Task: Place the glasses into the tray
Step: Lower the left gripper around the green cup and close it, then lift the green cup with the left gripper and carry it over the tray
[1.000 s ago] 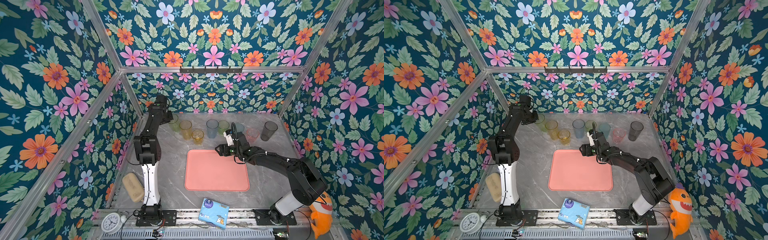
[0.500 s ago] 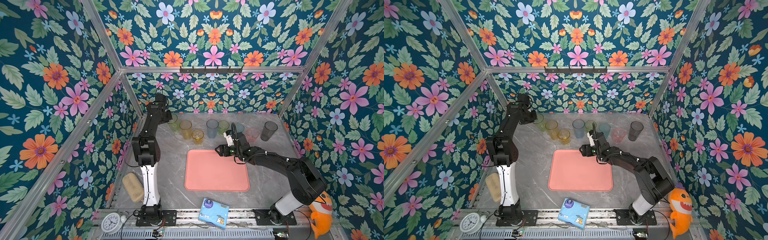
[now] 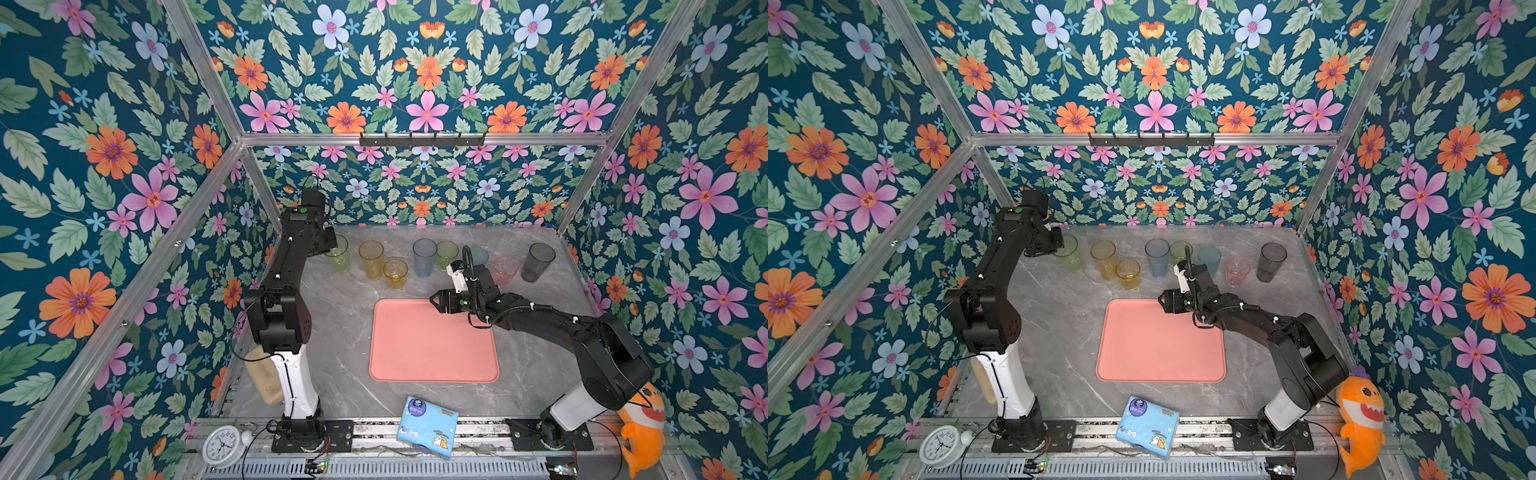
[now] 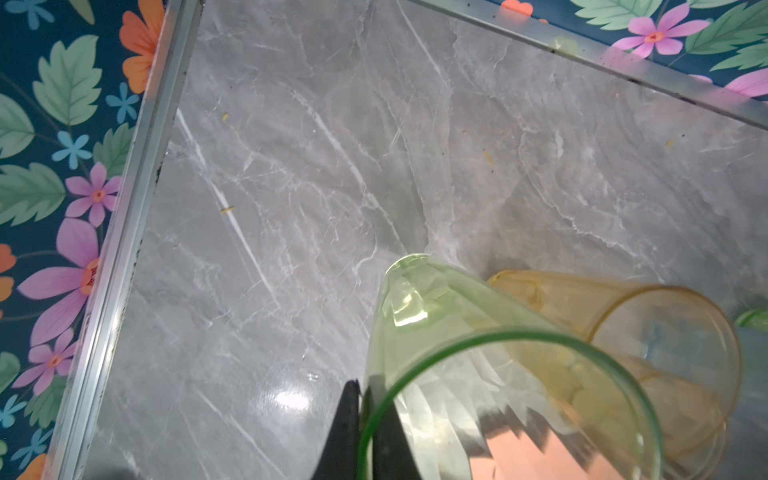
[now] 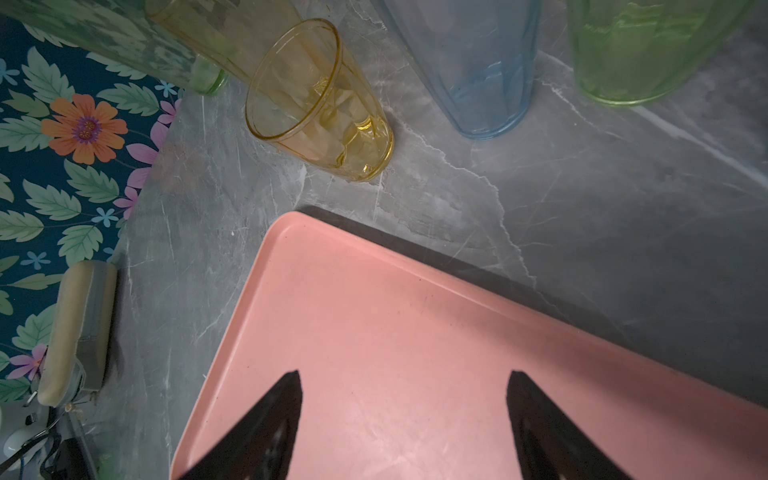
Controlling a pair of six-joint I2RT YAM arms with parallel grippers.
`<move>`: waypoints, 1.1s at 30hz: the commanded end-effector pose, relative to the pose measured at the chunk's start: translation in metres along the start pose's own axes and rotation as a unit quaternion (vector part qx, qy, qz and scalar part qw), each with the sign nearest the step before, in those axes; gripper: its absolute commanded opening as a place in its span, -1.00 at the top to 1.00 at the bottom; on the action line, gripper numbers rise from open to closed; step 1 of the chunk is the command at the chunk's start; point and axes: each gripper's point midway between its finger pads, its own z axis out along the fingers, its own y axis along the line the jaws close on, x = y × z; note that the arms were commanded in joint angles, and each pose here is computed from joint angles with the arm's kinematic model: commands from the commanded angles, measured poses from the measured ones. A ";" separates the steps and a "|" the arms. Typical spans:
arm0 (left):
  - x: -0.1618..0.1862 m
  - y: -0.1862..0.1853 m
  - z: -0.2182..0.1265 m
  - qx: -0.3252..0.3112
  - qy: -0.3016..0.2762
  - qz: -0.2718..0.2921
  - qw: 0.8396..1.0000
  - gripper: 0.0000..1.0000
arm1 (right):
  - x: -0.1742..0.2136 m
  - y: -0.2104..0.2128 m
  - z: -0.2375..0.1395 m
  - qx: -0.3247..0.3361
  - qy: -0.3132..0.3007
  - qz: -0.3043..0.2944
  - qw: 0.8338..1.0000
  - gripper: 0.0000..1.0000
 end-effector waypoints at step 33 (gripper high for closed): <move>0.163 -0.010 -0.079 0.072 0.008 0.037 0.997 1.00 | -0.004 0.000 0.007 -0.006 -0.011 -0.008 1.000 -0.56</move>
